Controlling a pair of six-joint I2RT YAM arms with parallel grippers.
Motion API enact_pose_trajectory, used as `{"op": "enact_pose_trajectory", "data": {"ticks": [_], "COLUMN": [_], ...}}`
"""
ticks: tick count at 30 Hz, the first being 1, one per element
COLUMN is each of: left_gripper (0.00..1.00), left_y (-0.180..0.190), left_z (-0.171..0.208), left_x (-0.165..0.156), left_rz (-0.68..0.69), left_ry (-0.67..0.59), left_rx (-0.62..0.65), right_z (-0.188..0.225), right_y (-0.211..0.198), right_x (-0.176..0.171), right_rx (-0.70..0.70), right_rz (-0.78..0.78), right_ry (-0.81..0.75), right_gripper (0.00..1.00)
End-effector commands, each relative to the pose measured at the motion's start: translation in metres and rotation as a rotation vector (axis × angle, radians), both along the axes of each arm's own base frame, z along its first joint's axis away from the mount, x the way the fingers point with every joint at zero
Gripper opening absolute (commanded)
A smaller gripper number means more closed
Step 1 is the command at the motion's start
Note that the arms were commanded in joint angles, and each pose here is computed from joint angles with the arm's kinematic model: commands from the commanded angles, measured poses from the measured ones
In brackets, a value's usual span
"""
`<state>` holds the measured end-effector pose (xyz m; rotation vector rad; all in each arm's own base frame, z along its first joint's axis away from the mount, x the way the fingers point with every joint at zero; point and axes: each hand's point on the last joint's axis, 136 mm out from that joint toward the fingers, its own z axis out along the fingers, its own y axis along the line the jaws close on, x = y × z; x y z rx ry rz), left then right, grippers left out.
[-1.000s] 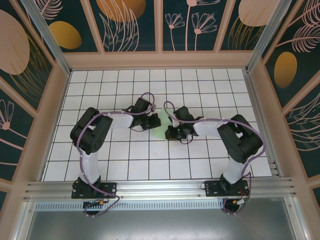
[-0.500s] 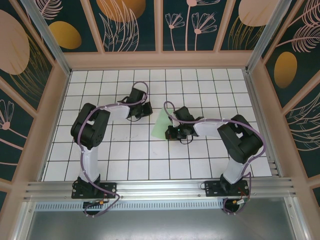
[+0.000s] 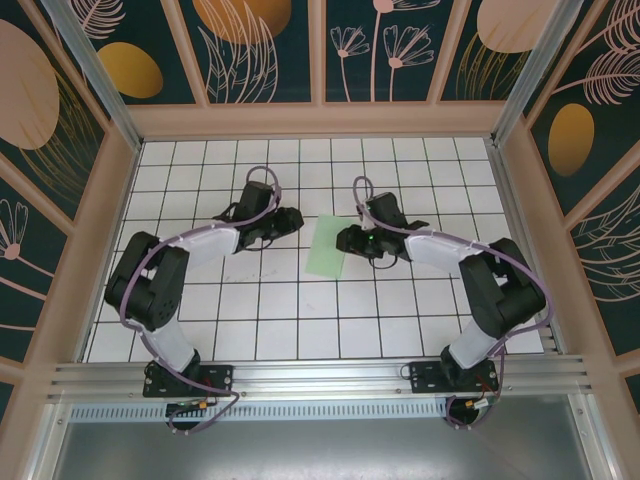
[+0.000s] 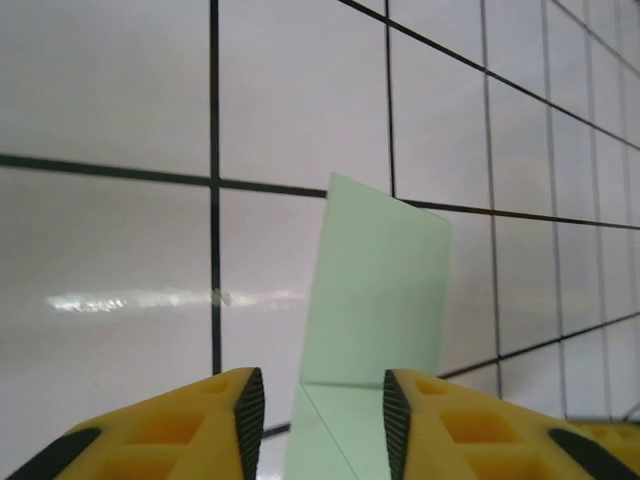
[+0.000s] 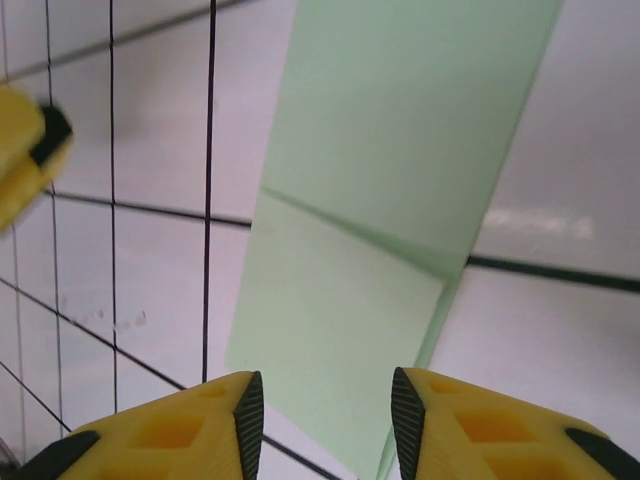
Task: Fold a paper plane with a square sheet of paper (pick it up from the middle)
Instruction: Fold the triangle a second time at the center of the table.
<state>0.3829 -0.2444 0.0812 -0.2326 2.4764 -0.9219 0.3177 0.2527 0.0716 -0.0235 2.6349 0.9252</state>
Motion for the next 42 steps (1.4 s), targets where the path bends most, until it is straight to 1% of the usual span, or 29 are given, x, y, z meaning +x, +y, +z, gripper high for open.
{"op": "enact_pose_trajectory", "data": {"ticks": [1,7,10,11,12,14,16,21,29,32,37,42], "left_gripper": [0.43,0.46,0.46,0.46,0.46,0.45,0.45,0.46,0.46,0.46,0.46,0.46], "left_y": [-0.013,-0.034,-0.045,-0.048,-0.052,-0.058,-0.063,-0.069,-0.069,-0.068,-0.068,-0.072], "left_z": [0.014,0.007,0.005,-0.007,-0.009,-0.012,-0.017,-0.027,-0.034,-0.037,-0.040,-0.040], "left_x": [-0.015,-0.037,-0.044,-0.047,-0.048,-0.051,-0.053,-0.059,-0.060,-0.059,-0.059,-0.057], "left_rz": [-0.016,-0.059,-0.083,-0.086,-0.095,-0.107,-0.120,-0.143,-0.135,-0.127,-0.124,-0.130], "left_ry": [0.005,0.051,0.063,0.089,0.096,0.107,0.121,0.152,0.171,0.178,0.187,0.187], "left_rx": [-0.142,-0.240,-0.258,-0.249,-0.253,-0.260,-0.260,-0.256,-0.247,-0.243,-0.241,-0.249], "right_z": [0.001,-0.009,-0.019,-0.021,-0.024,-0.025,-0.024,-0.031,-0.032,-0.033,-0.037,-0.041], "right_y": [-0.010,-0.006,-0.003,-0.001,0.000,0.005,0.011,0.011,0.018,0.019,0.014,0.008], "right_x": [0.013,0.019,0.020,0.019,0.019,0.018,0.014,0.012,0.006,0.006,0.007,0.007], "right_rx": [0.024,0.037,0.036,0.038,0.043,0.065,0.097,0.088,0.121,0.128,0.118,0.113], "right_rz": [-0.043,-0.007,0.007,0.013,0.019,0.041,0.071,0.071,0.111,0.109,0.082,0.053], "right_ry": [-0.004,0.018,0.043,0.050,0.056,0.066,0.077,0.091,0.113,0.118,0.128,0.134], "right_gripper": [0.43,0.44,0.43,0.43,0.42,0.34,0.30,0.29,0.26,0.23,0.11,0.09]}}
